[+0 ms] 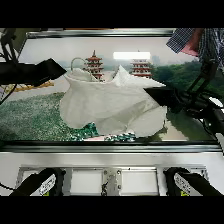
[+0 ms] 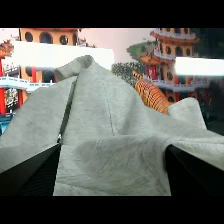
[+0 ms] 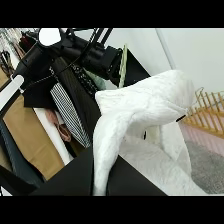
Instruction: Fold the clothes and pants, and hang the long-sleeved shirts on hangers.
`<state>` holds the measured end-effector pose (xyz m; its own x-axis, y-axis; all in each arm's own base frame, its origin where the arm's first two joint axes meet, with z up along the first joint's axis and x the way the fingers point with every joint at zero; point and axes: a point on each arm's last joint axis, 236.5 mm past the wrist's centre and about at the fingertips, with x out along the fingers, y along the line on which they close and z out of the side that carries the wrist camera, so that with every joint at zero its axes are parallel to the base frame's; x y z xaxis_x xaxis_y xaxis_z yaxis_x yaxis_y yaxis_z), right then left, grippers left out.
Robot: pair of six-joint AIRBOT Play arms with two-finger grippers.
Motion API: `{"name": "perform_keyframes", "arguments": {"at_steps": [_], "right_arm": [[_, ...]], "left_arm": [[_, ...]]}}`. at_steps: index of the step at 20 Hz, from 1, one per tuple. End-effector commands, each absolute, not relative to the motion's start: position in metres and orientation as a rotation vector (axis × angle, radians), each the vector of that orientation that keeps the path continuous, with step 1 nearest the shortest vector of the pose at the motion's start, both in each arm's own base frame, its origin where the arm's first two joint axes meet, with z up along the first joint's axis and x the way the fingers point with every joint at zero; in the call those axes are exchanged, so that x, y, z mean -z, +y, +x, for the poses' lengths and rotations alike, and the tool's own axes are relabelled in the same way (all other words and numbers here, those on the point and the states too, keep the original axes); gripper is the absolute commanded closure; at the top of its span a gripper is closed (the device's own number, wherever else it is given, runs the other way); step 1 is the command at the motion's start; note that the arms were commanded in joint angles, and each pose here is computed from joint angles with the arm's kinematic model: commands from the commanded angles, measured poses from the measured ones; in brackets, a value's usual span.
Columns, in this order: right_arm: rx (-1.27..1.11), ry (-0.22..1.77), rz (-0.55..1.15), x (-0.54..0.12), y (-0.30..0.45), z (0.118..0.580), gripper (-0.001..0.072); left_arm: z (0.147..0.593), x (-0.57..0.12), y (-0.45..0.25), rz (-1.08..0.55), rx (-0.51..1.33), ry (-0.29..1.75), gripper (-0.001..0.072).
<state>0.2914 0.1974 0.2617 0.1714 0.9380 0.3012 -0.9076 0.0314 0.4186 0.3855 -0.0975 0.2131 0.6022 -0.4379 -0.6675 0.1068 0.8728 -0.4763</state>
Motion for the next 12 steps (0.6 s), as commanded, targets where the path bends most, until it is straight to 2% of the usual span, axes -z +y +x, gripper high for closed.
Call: {"name": "perform_keyframes", "arguments": {"at_steps": [1,3,9,12], "right_arm": [[-1.415,0.044,0.613,-0.267,0.195,0.294,0.0702],[-1.393,0.048,0.614,-0.266,0.195,0.299,0.0702],[-1.386,0.049,0.614,-0.265,0.194,0.3,0.0701],[-1.386,0.049,0.614,-0.265,0.194,0.3,0.0701]], "left_arm": [[0.384,-0.253,-0.091,-0.505,0.357,0.766,0.0021],[0.376,-0.267,-0.104,-0.531,0.448,0.752,0.0021],[0.361,-0.252,-0.145,-0.584,0.694,0.887,0.0021],[0.367,-0.236,-0.143,-0.588,0.692,0.938,0.0021]]}}
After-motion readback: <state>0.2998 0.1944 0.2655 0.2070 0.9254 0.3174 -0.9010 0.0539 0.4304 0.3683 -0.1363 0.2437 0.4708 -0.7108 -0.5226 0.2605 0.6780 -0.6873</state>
